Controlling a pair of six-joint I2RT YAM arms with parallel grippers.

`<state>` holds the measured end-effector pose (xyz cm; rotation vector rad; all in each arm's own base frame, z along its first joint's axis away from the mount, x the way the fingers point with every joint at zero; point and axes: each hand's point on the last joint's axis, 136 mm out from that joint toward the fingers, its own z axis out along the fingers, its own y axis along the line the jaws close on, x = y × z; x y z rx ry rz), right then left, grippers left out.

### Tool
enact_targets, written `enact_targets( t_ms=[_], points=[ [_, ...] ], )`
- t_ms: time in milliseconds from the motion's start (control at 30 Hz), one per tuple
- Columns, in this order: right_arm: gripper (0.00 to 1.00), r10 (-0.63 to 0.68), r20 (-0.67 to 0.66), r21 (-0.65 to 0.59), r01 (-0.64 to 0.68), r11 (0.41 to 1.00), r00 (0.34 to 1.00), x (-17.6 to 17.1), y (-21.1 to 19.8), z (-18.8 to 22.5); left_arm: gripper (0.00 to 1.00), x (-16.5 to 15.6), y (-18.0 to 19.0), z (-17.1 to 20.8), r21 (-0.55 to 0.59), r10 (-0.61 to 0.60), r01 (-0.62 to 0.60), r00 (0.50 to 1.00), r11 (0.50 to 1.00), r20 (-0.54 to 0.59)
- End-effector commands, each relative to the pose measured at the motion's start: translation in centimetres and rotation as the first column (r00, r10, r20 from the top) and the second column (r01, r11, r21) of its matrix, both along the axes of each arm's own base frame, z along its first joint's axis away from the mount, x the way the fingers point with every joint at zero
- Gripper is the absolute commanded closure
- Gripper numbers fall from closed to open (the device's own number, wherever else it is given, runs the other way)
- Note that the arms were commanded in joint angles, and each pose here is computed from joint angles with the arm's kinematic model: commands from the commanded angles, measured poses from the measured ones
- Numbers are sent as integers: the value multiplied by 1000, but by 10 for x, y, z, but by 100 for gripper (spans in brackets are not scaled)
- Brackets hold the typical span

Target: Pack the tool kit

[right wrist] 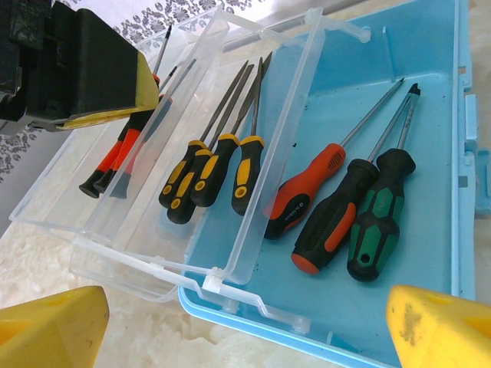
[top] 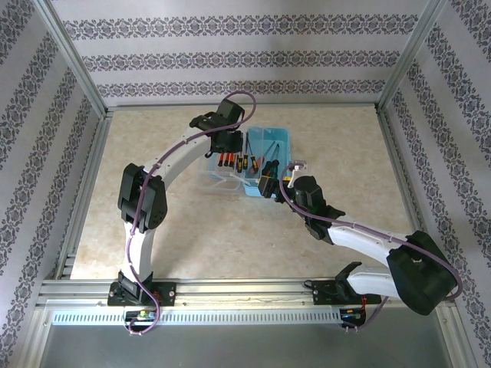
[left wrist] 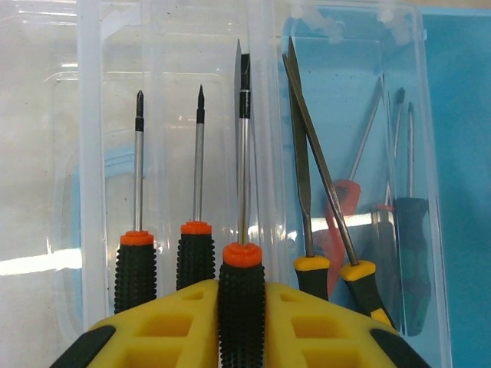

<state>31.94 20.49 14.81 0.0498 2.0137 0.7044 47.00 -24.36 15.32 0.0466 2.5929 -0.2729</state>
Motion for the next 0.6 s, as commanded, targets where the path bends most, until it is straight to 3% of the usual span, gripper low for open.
enact_targets(
  t_ms=[0,300,567],
  points=[
    [7,-4,10,14,4,1000,1000,1,-2,3,79,-9,-7,2,7,-43,43,999,999,-21],
    [7,-3,11,13,3,1000,1000,1,-2,3,63,-14,-1,37,21,-64,63,998,998,23],
    [7,-11,33,-19,12,1000,999,2,-7,8,55,-37,45,92,-19,26,-23,981,1000,192]
  ],
)
